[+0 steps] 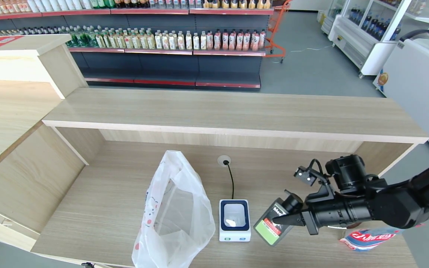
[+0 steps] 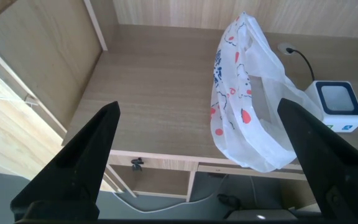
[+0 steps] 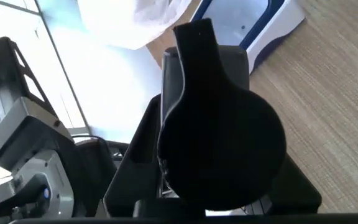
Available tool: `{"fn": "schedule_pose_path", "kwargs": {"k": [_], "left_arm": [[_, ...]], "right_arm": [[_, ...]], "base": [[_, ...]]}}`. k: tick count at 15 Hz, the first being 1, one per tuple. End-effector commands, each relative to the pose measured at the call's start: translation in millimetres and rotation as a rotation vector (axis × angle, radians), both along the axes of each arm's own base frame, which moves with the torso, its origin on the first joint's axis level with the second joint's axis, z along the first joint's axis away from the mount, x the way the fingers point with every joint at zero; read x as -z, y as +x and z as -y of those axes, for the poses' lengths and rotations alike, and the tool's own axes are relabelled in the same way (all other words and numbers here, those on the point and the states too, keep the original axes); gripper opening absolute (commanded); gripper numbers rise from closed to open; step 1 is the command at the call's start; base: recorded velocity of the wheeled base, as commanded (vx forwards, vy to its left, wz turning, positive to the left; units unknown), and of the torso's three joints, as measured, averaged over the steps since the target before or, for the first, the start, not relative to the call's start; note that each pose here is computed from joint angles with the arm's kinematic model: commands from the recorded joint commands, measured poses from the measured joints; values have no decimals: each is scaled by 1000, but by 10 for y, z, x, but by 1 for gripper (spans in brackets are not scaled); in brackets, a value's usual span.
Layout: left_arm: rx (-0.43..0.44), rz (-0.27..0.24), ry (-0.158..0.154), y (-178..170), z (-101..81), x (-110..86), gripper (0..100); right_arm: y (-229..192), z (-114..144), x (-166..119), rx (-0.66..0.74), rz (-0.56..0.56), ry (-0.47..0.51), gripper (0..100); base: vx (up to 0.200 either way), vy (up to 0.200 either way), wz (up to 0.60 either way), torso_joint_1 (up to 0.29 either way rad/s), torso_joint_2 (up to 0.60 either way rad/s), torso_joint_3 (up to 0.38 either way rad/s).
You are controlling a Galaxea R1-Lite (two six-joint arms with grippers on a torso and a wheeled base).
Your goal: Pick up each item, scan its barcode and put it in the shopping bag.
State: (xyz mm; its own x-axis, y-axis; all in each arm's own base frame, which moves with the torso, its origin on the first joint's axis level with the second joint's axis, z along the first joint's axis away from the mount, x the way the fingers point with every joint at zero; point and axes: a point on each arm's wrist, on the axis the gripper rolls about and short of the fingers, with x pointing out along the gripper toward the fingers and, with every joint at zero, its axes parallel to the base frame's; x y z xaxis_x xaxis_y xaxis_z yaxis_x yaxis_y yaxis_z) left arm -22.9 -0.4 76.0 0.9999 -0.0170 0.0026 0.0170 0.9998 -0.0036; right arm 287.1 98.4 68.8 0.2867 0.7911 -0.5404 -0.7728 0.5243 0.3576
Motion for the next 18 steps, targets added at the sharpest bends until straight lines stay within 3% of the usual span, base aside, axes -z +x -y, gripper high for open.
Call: {"fn": "schedule_pose_path", "kwargs": {"k": [1, 12, 18], "left_arm": [[0, 0, -1, 0, 0, 0, 100], [0, 0, -1, 0, 0, 0, 100], [0, 0, -1, 0, 0, 0, 100]], "right_arm": [[137, -135, 281, -21, -15, -36, 0], [555, -669, 412, -66, 110, -47, 0], [567, -751, 475, -62, 147, -61, 0]], "base": [[0, 0, 0, 0, 0, 0], [0, 0, 0, 0, 0, 0], [0, 0, 0, 0, 0, 0]]}}
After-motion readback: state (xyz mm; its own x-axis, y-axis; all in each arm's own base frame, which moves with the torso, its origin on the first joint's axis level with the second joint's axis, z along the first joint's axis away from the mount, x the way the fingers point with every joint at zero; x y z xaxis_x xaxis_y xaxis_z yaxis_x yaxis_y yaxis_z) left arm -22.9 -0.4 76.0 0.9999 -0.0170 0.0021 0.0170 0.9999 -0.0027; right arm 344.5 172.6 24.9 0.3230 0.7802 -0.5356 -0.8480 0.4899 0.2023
